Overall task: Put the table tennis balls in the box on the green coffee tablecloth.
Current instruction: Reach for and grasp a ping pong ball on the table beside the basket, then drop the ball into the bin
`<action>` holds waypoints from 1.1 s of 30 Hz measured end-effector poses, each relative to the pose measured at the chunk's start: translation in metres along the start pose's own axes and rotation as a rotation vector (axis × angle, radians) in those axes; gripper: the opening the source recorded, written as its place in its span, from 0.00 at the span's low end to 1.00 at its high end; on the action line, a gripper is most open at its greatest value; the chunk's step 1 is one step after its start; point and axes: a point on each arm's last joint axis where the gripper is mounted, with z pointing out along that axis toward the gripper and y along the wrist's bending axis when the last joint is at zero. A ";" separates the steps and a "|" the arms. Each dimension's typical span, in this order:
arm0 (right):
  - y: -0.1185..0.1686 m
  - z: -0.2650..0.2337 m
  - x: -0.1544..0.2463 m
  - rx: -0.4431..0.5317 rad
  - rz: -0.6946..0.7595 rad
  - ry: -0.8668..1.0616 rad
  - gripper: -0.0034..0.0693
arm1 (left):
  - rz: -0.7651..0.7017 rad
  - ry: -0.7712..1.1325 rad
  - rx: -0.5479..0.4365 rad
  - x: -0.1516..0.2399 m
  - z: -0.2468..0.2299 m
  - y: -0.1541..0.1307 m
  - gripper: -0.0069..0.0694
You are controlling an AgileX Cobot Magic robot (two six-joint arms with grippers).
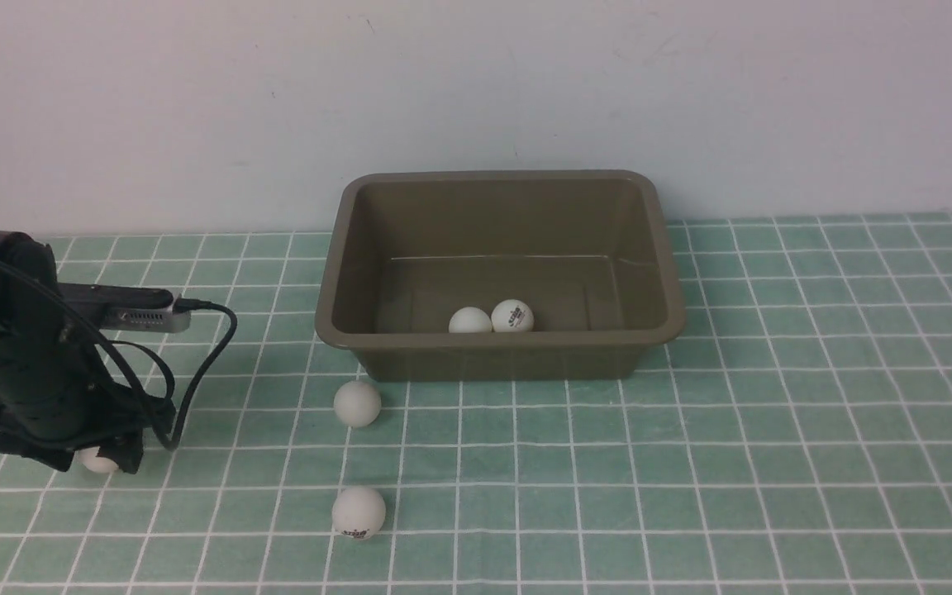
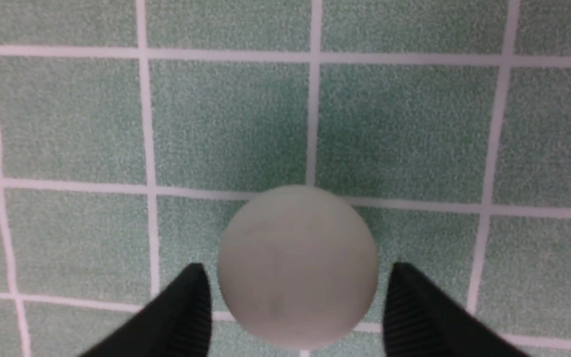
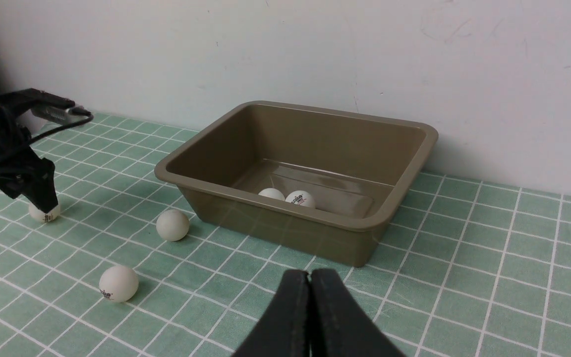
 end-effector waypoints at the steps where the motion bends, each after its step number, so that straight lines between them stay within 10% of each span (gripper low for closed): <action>1: 0.000 0.000 0.000 0.000 0.000 0.000 0.02 | 0.000 0.005 0.000 0.000 0.001 0.000 0.62; 12: 0.000 0.000 0.000 -0.001 0.002 0.000 0.02 | 0.065 0.090 -0.013 -0.028 -0.054 -0.007 0.54; 23: 0.000 0.000 0.004 0.003 0.002 0.048 0.02 | 0.414 -0.335 0.297 -0.070 -0.132 -0.164 0.54; 33: -0.001 0.000 0.009 0.007 0.002 0.092 0.02 | 0.481 -0.385 0.277 -0.084 -0.071 -0.200 0.64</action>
